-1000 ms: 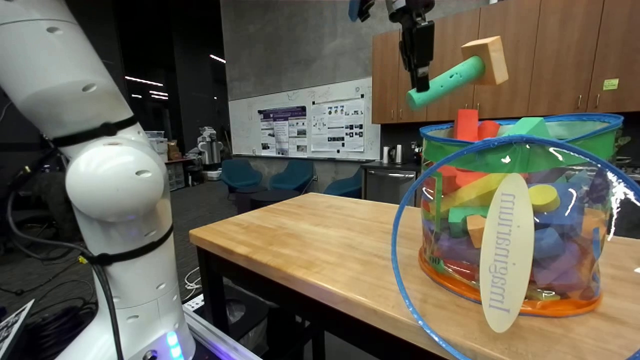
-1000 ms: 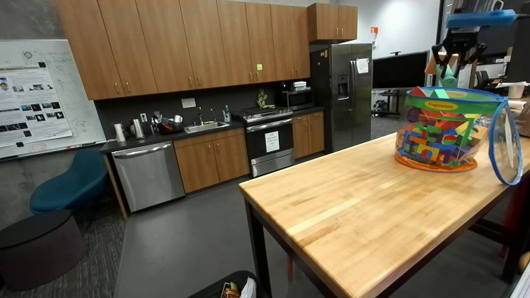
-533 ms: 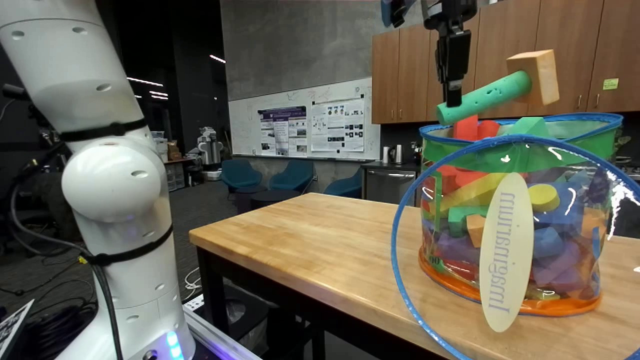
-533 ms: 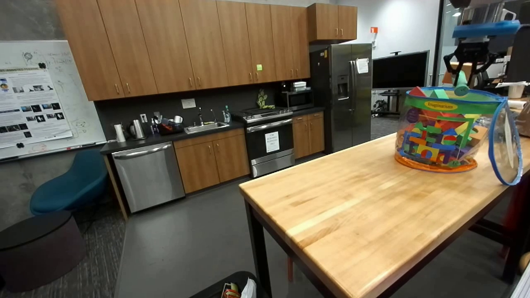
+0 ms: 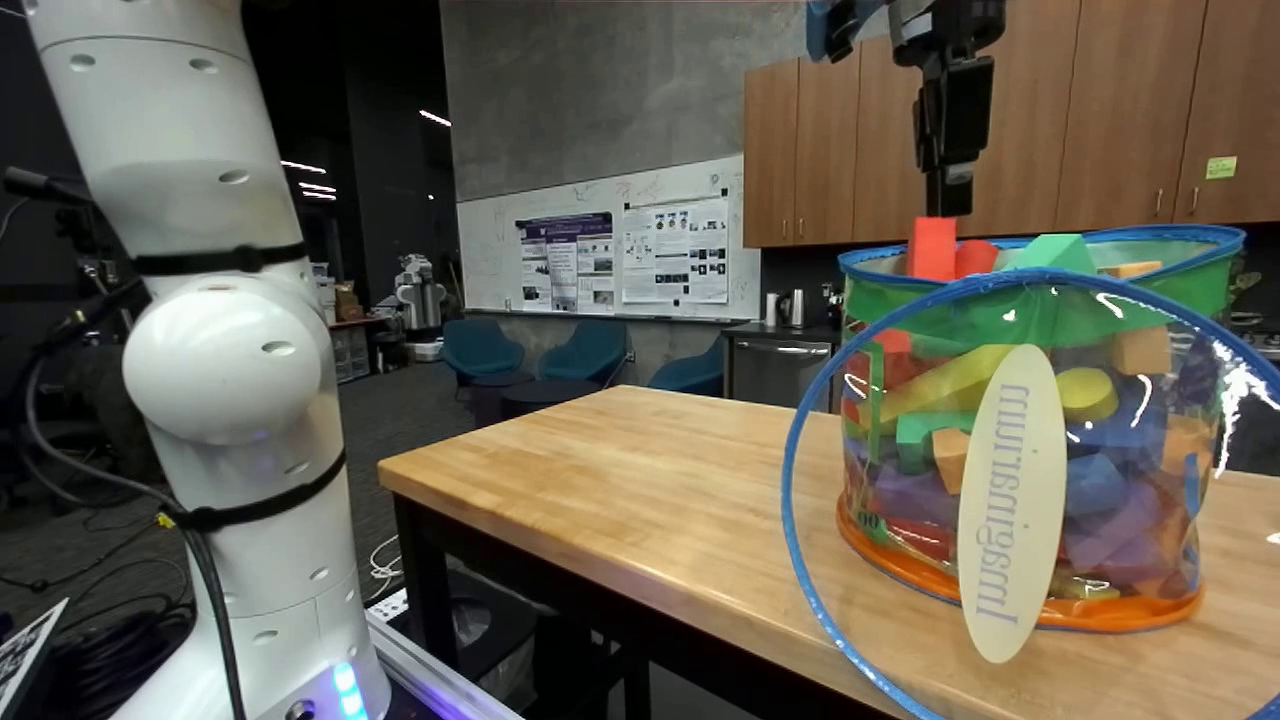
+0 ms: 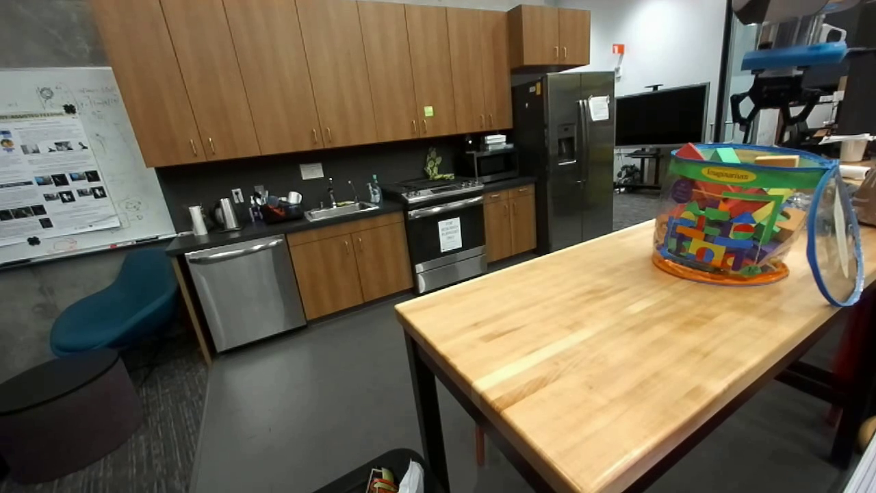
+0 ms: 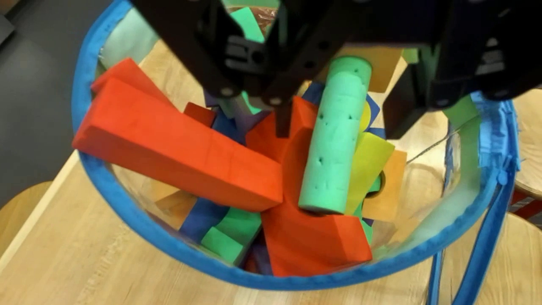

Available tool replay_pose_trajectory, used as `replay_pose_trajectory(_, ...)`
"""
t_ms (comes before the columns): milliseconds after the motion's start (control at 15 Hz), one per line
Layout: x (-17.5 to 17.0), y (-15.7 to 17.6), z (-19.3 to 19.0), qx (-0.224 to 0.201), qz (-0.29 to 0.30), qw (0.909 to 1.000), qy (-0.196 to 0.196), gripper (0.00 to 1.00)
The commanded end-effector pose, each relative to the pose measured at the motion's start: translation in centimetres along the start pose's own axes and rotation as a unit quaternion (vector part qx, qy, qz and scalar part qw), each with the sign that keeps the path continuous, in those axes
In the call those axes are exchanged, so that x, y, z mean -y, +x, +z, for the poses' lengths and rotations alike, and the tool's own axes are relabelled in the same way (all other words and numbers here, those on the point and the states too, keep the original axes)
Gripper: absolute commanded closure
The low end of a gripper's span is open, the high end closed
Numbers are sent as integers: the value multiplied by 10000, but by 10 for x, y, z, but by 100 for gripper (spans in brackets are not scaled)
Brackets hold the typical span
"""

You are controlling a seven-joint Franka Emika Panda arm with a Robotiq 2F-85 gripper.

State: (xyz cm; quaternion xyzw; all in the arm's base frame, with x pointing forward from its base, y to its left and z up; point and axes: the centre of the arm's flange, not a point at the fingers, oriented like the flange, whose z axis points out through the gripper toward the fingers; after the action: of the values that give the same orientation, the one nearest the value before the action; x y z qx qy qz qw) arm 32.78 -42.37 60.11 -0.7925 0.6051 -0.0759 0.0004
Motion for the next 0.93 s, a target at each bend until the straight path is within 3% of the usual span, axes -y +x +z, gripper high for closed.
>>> replay_pose_trajectory(0, 16, -5, -19, -5, -91, 10000, 36, 10)
replay_pose_trajectory(200, 33, -19, -30, -26, -349, 9993, 110, 0)
replay_pose_trajectory(867, 116, -88, -47, 31, -1492, 9886, 188, 0)
